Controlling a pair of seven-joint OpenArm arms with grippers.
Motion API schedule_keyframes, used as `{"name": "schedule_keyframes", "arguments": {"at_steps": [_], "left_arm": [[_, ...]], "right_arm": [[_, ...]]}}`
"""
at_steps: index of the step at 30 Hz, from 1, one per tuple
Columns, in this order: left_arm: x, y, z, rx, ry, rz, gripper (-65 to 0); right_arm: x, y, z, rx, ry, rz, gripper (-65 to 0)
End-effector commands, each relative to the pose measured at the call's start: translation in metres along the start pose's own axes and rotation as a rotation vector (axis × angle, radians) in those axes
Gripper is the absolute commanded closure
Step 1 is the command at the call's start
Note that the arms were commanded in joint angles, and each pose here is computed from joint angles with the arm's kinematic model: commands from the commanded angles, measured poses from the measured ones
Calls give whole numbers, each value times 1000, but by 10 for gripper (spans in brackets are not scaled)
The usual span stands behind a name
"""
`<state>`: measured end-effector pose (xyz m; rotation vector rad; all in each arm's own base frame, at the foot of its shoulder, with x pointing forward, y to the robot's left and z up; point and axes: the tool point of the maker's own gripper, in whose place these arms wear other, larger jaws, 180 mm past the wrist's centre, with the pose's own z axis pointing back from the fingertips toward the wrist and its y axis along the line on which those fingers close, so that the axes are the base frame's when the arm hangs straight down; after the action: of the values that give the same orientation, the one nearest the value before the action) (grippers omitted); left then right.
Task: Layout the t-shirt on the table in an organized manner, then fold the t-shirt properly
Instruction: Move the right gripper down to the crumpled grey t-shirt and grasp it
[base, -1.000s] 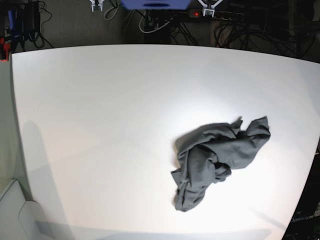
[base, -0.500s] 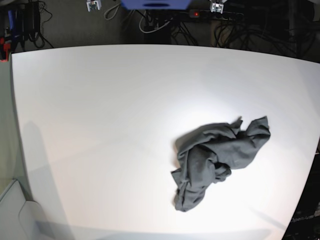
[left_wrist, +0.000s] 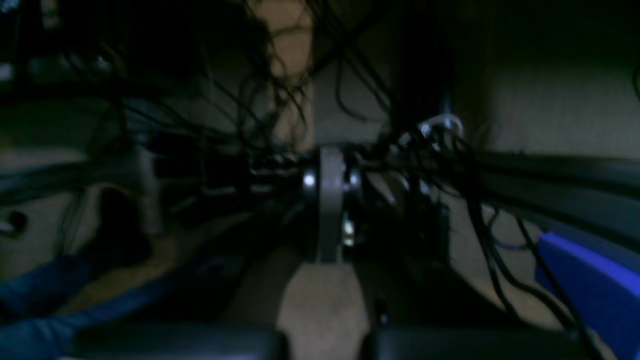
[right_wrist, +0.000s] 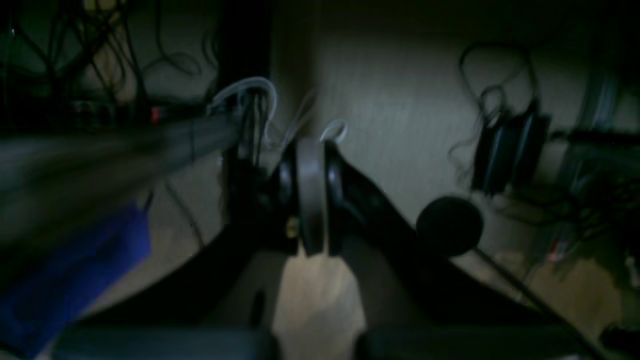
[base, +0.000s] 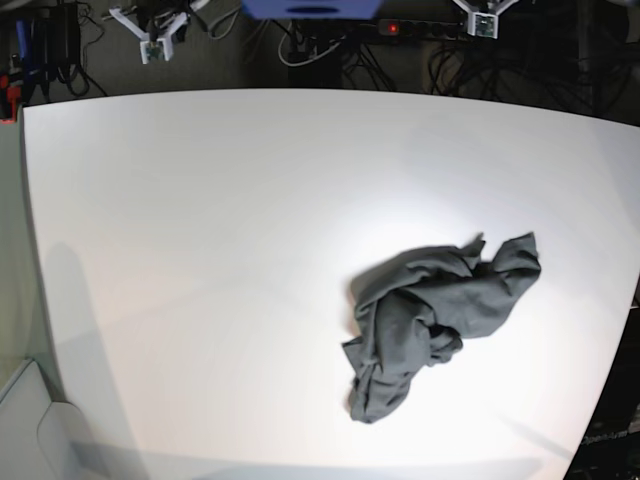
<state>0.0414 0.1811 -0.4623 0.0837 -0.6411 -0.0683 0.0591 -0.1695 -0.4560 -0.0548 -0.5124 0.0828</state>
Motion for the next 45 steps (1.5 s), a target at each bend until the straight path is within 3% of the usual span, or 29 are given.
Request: {"name": "schedule_keyframes", "arguments": {"at_steps": [1,4,11,16,21,24,28,30,36,45], "left_arm": [[9,3,9,-1,-29,-14,0],[37,2,21,-12,-101,-9,0],[93,12,33,-91,-231,129,0],[125,60,40,-32,-316,248,0],[154,92,50,35,-408,276,-2],[161,100,50,54,-431,274,-43],[170,105,50,68,-462,281,-183],[176,107,50,72,-482,282,-226],[195,108,47,69,-537,289,-226],[228,113,44,68,-631,291,-230]], "right_arm": [[9,-8,7,-15,-30,9,0],[35,-22,17,-48,-82,36,0],[97,-23,30,-56,-250,62,0],[138,-19,25,-51,-354,59,0],[173,-12,25,-15,-441,94,-7],[194,3,25,49,-494,133,-53],[234,26,27,128,-578,153,-136],[253,41,26,174,-586,197,-173],[301,91,30,279,-585,396,-235],[333,155,6,403,-541,529,-239]]}}
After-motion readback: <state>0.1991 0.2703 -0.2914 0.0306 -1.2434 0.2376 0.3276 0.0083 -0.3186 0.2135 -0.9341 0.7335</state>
